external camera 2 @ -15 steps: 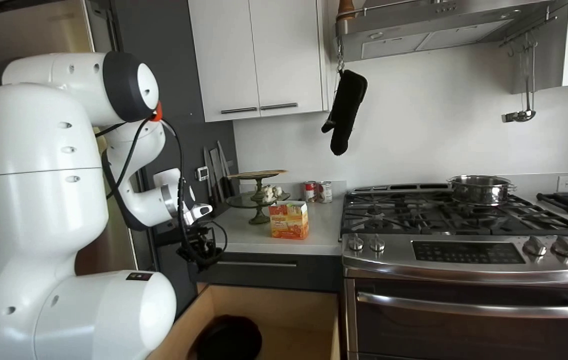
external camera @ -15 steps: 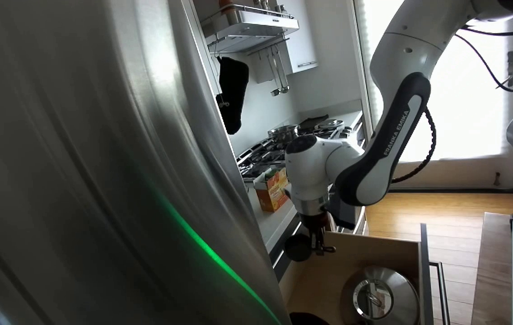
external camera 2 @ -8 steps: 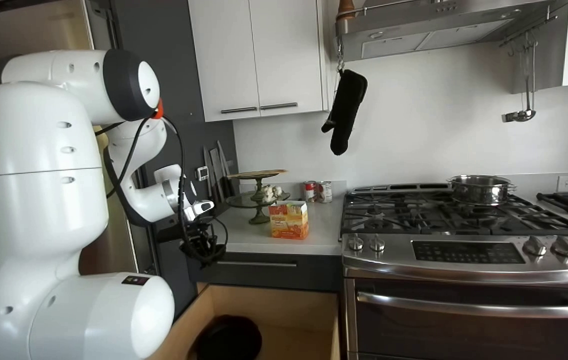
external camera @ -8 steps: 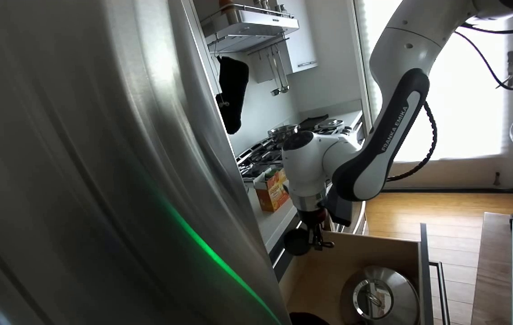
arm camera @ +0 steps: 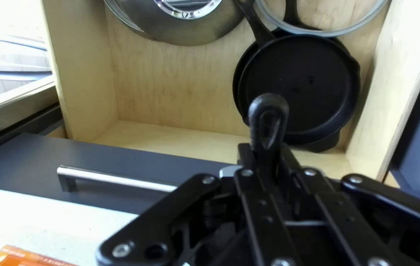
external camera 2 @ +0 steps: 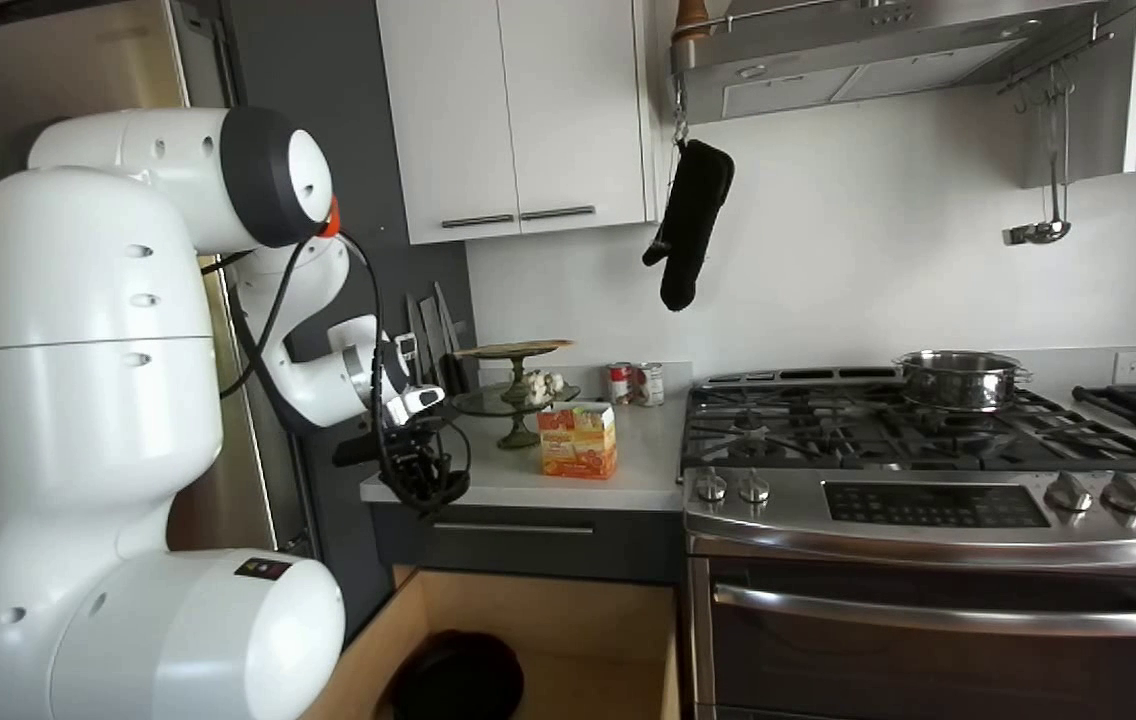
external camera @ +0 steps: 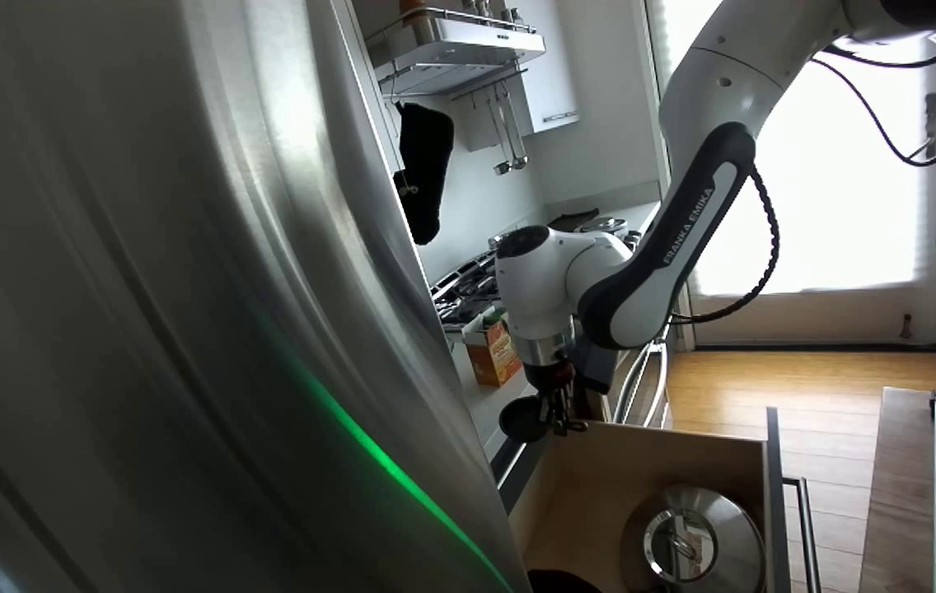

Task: Pick up the black measuring spoon from the open drawer and put it on the kitchen counter

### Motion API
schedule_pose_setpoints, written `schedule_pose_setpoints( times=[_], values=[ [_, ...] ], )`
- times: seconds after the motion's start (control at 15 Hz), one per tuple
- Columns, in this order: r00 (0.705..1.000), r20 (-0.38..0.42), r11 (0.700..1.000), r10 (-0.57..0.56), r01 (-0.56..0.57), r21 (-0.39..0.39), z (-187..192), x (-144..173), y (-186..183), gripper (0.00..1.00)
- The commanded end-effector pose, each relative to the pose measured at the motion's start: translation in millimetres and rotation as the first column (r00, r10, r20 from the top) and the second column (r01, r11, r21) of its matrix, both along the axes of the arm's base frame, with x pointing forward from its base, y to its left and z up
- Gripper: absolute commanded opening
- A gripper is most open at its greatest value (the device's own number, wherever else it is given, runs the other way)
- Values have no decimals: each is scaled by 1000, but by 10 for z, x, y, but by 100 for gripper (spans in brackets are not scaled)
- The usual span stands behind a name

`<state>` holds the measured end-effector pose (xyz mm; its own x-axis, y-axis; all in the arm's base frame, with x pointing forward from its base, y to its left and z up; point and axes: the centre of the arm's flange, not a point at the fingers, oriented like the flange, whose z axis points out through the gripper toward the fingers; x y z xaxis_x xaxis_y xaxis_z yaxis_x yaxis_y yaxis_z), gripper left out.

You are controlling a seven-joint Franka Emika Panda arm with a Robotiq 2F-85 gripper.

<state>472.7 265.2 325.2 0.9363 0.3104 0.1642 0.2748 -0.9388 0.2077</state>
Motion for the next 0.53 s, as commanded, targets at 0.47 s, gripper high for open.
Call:
schedule_pose_setpoints(
  times=[0.47],
  values=[
    [993,-54,993,-108,110,35,515,1032,-7,5]
  ],
)
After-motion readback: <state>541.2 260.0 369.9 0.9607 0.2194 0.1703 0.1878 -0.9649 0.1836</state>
